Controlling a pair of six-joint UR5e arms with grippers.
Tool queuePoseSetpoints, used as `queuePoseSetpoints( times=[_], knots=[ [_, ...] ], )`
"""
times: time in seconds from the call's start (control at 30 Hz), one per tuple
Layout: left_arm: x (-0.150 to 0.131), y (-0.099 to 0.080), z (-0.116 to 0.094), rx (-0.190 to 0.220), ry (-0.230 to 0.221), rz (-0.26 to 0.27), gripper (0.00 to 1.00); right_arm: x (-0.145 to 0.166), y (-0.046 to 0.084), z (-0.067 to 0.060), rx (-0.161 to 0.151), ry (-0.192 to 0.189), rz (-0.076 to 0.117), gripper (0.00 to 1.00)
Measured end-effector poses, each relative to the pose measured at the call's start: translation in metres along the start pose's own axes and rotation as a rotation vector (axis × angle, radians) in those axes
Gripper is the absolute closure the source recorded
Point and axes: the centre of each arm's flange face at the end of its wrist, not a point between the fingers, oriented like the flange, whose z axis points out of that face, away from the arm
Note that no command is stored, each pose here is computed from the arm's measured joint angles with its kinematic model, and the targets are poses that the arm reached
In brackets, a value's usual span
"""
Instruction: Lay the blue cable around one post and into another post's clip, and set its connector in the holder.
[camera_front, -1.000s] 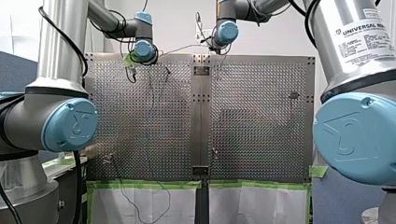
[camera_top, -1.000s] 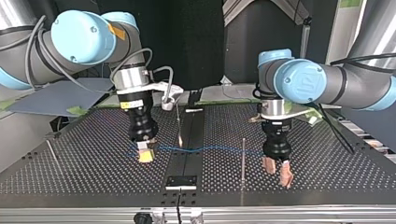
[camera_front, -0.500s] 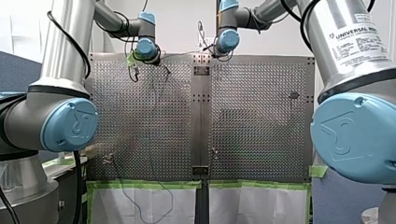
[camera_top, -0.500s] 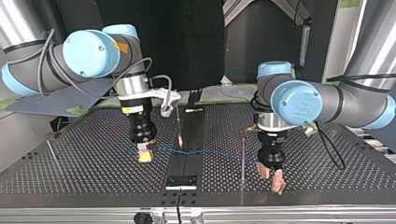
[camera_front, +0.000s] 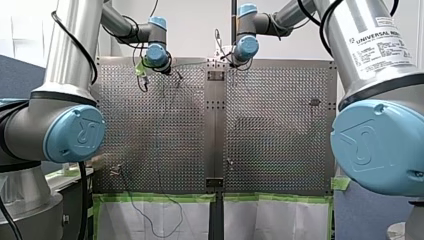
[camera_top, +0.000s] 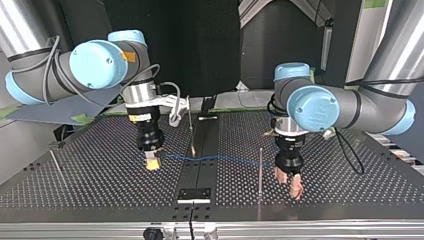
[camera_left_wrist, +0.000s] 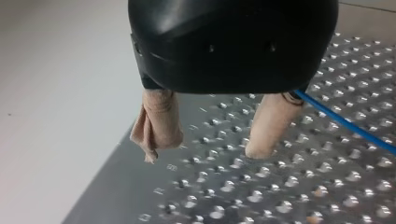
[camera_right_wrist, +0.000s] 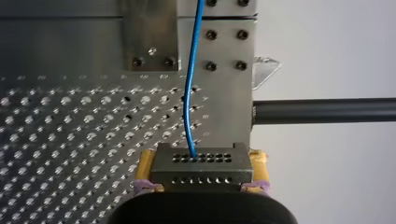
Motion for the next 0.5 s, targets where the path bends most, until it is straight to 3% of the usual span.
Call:
queuePoseSetpoints(
  times=[0.27, 0.5],
  knots=[
    [0.029, 0.008, 0.005, 0.008, 0.031, 0.001, 0.0, -0.014, 0.012, -0.001, -0.016, -0.044, -0.007, 0.99],
    [0.051, 0.011, 0.015, 0.016, 0.067, 0.002, 0.0, -0.037, 0.027, 0.0, -0.04, -0.055, -0.001, 0.99]
  ],
)
